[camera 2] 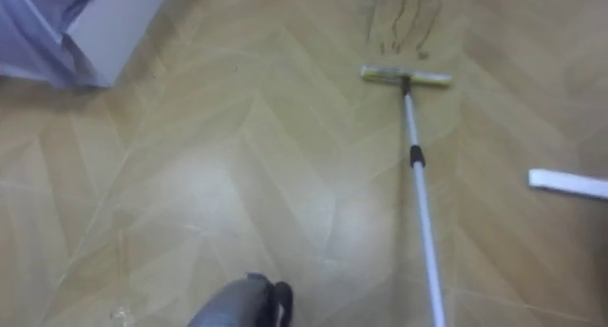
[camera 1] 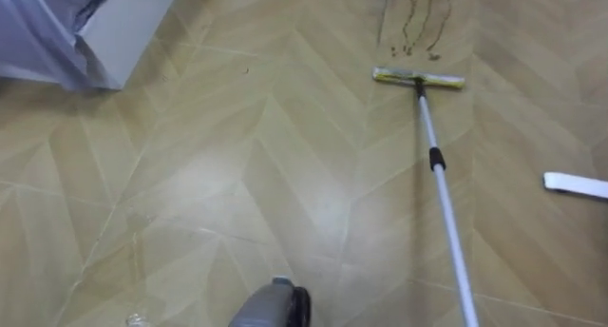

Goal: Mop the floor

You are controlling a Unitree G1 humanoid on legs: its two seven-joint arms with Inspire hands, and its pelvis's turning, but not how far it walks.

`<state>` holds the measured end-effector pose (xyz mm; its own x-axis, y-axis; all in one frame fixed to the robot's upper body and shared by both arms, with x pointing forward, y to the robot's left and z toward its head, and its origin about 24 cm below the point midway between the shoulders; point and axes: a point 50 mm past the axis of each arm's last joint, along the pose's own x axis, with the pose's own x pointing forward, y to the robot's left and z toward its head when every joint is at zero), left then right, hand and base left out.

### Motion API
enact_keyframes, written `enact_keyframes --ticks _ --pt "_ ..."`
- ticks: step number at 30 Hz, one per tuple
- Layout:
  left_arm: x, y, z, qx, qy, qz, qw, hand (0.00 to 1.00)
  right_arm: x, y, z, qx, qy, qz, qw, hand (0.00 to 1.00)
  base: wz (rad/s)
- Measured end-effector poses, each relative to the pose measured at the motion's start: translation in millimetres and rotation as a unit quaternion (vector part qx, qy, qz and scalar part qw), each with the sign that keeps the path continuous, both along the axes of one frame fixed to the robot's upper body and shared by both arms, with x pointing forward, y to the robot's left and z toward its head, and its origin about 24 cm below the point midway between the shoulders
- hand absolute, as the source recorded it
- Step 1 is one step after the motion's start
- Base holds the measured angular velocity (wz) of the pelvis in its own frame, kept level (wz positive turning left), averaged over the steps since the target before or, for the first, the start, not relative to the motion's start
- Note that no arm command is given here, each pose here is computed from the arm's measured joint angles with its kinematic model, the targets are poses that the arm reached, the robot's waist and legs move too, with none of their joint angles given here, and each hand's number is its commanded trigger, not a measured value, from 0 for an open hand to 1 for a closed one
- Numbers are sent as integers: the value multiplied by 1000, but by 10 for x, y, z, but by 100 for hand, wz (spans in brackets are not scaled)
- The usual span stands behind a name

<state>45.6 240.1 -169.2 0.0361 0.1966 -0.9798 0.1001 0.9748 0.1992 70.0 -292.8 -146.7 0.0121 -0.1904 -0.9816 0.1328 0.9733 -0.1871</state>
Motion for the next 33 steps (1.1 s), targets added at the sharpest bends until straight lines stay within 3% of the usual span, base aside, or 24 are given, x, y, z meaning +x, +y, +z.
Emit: enact_keyframes --ticks 2,5,8,12,15,20,23,25,27,32,33 --pt "179 7 23 17 -35 -8 999 0 -402 -16 -40 -10 51 -14 999 100 32" --pt "261 16 40 35 -52 -9 998 0 -703 162 -114 5 87 -27 996 100 5" --pt "220 -67 14 36 -45 -16 998 0 -892 318 -159 14 111 -31 993 100 -9" --pt "131 -154 -17 33 -31 -8 999 0 -860 328 -162 5 120 -22 993 100 -9" --pt "127 -111 -8 41 -28 -7 999 0 -525 239 -128 -11 100 -9 995 100 5" --pt "99 66 32 69 -27 0 997 0 547 -85 171 -70 -28 33 997 100 -12" --pt "31 134 43 75 -20 1 997 0 887 -103 291 -65 -96 46 992 100 0" --pt "-35 134 36 69 -13 7 998 0 892 -47 269 -45 -104 36 993 100 4" --pt "-106 128 29 59 -1 9 998 0 726 5 182 -21 -95 5 995 100 25" --pt "-5 -30 -4 35 -15 13 999 0 -512 -95 -9 -31 65 -45 996 100 35" --pt "10 -26 -1 36 -19 12 999 0 -630 -66 -23 -28 80 -49 995 100 -13"
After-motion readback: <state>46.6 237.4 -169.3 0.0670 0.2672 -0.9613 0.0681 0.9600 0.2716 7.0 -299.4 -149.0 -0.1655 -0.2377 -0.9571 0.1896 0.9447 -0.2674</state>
